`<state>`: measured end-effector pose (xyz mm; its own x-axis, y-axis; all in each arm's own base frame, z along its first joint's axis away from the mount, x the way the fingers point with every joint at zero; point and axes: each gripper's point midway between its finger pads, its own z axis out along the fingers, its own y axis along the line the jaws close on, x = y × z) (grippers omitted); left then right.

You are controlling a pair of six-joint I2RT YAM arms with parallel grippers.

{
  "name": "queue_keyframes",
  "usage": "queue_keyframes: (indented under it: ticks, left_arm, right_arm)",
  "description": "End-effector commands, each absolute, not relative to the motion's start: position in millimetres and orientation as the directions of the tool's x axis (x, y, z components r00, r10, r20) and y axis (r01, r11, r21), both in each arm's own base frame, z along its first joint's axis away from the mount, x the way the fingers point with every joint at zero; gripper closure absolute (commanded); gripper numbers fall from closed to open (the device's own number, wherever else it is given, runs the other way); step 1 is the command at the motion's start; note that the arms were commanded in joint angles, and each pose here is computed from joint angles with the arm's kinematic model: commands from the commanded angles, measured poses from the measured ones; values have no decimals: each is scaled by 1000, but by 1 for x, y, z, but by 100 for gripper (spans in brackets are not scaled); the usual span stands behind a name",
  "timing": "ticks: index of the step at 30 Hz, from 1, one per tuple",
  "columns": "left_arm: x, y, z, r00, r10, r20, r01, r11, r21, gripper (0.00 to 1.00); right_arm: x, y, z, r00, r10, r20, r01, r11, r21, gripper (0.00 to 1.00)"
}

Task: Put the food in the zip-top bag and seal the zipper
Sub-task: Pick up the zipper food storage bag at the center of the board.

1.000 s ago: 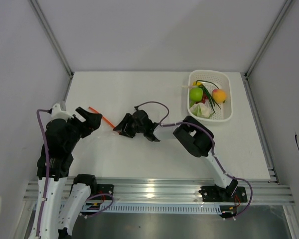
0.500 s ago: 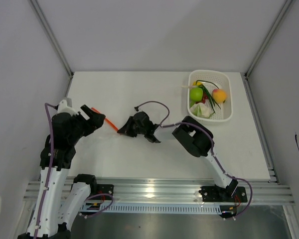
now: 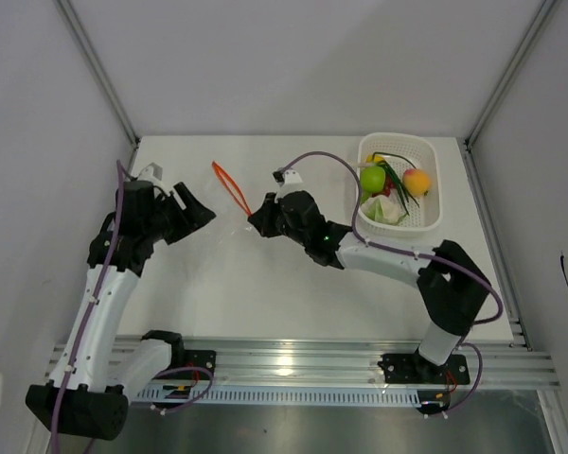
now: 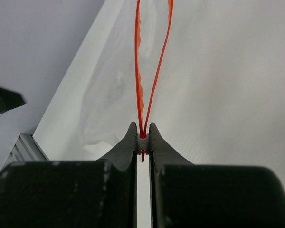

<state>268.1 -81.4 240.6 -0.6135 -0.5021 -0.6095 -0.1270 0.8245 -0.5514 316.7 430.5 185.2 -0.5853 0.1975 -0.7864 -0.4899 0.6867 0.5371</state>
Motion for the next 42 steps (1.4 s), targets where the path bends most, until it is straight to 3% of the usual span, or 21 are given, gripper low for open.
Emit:
queue_keyframes:
  ticks: [1, 10, 27, 34, 37, 38, 40, 41, 42]
  left_arm:
    - [272, -99, 267, -645, -425, -635, -35, 847, -531, 27]
    - [287, -124, 304, -659, -403, -635, 3, 842, -539, 26]
    - [309, -132, 238, -733, -410, -543, -136, 870, -474, 24]
    - [311, -132, 216, -755, -397, -523, -152, 881, -448, 31]
    - [311, -133, 214, -752, -393, -529, -141, 880, -453, 48]
    - [310, -133, 211, -755, -388, -529, -136, 881, -453, 60]
    - [310, -137, 212, -760, -371, -533, -107, 881, -461, 76]
    - [310, -138, 212, -764, -363, -533, -96, 882, -462, 92]
    - [308, -139, 212, -771, -343, -537, -72, 884, -461, 99]
  right_arm:
    - [315, 401, 215, -410, 56, -911, -536, 793, 290, 100]
    - [288, 380, 261, -241, -66, -968, -579, 811, 89, 100]
    - [247, 399, 259, -173, -132, -976, -579, 815, -7, 100]
    - [241, 399, 258, -180, -129, -975, -572, 820, -3, 100]
    - [240, 397, 255, -187, -130, -974, -562, 827, -2, 100]
    - [240, 397, 253, -190, -134, -973, -557, 830, -5, 100]
    - [239, 395, 251, -208, -127, -970, -542, 840, 7, 100]
    - [241, 392, 251, -213, -118, -970, -524, 852, 11, 97]
    - [241, 389, 249, -227, -127, -966, -514, 858, 8, 91]
